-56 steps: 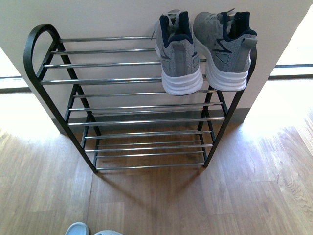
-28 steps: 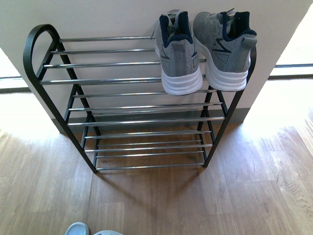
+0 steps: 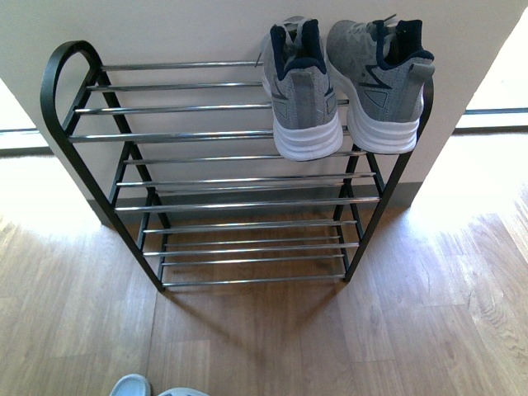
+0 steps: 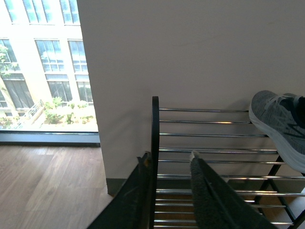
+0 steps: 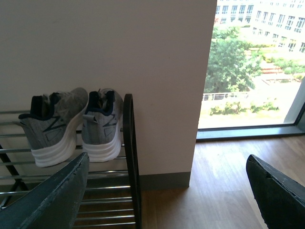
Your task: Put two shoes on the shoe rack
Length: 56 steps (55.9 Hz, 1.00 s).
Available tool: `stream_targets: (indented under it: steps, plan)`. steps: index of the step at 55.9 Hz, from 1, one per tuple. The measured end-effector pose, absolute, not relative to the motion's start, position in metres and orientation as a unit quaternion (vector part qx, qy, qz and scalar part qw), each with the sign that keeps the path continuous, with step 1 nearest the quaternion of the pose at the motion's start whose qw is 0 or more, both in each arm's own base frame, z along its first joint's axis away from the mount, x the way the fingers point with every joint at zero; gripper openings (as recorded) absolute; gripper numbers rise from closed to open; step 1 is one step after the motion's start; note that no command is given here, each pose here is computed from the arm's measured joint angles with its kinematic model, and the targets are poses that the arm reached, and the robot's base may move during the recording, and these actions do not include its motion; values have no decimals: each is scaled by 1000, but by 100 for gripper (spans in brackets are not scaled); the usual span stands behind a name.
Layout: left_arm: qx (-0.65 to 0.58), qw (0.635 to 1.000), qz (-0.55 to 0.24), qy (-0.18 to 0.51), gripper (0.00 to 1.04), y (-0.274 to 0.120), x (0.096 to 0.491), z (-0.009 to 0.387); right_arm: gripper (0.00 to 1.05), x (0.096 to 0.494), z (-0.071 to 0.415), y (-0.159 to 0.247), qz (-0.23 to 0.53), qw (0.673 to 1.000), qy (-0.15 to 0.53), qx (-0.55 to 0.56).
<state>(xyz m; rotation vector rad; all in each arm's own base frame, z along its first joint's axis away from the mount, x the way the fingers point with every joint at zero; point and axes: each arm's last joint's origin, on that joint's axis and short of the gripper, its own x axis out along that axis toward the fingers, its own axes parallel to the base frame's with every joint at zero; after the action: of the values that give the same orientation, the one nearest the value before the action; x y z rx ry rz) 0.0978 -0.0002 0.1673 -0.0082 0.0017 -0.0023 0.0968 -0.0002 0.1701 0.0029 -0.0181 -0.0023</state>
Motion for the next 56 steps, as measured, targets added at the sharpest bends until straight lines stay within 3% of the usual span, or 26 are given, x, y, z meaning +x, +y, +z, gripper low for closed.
stream_targets:
  steps: [25,56]
  plan:
    - [-4,1000,-1,1,97,0,98,167,96,97,170,0,-1,1000,-9,1]
    - [-3,1000,-1,1,95,0,98,167,96,97,170,0,-1,1000,-9,1]
